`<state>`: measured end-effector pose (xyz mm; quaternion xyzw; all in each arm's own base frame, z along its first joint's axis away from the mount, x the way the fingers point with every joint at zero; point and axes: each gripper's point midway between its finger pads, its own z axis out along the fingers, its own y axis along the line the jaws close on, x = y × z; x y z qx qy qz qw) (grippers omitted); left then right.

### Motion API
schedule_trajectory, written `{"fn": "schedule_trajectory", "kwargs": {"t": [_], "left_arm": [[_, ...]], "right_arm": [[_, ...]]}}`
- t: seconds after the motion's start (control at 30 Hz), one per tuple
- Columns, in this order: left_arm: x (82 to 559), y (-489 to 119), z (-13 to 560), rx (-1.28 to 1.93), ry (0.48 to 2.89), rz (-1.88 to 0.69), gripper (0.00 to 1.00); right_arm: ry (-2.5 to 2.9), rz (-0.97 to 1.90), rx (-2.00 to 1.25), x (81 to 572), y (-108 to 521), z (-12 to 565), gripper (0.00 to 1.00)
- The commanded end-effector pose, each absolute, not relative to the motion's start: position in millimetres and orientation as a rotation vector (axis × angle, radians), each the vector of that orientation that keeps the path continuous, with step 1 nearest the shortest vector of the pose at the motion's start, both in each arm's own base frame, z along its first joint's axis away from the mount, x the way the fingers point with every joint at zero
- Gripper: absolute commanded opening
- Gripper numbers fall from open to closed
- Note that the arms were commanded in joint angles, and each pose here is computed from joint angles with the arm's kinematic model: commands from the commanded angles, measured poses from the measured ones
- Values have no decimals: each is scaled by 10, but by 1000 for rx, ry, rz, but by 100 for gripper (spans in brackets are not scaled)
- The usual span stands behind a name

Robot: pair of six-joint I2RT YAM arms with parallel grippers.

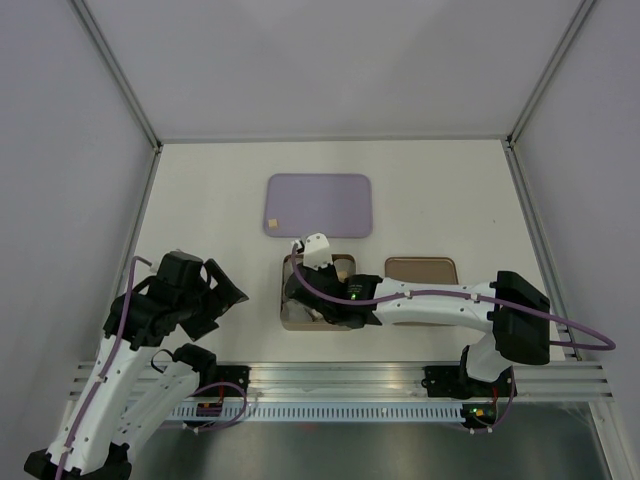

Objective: Pack the chocolate

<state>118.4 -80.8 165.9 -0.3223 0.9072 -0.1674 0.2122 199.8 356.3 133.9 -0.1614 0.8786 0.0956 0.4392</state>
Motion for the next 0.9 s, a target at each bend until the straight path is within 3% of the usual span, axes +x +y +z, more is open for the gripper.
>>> {"fn": "schedule_trajectory", "kwargs": {"t": [0.0,0.4,0.53,0.87], "left_arm": [[1166,-783,1641,-931,2509,-453,100],[1169,-777,1659,-936,2498,-455,100],[1159,-770,1650,-938,2501,-450,100],[1138,-741,1658,-940,2495,-439,100]], "right_arm": [[2164,278,-351,2001,3588,1423,18],[2136,284,-313,2057,3641,1444,24],[2130,282,-303,2070,3640,1446,31],[2128,282,-291,2077,3638,1455,38]]}}
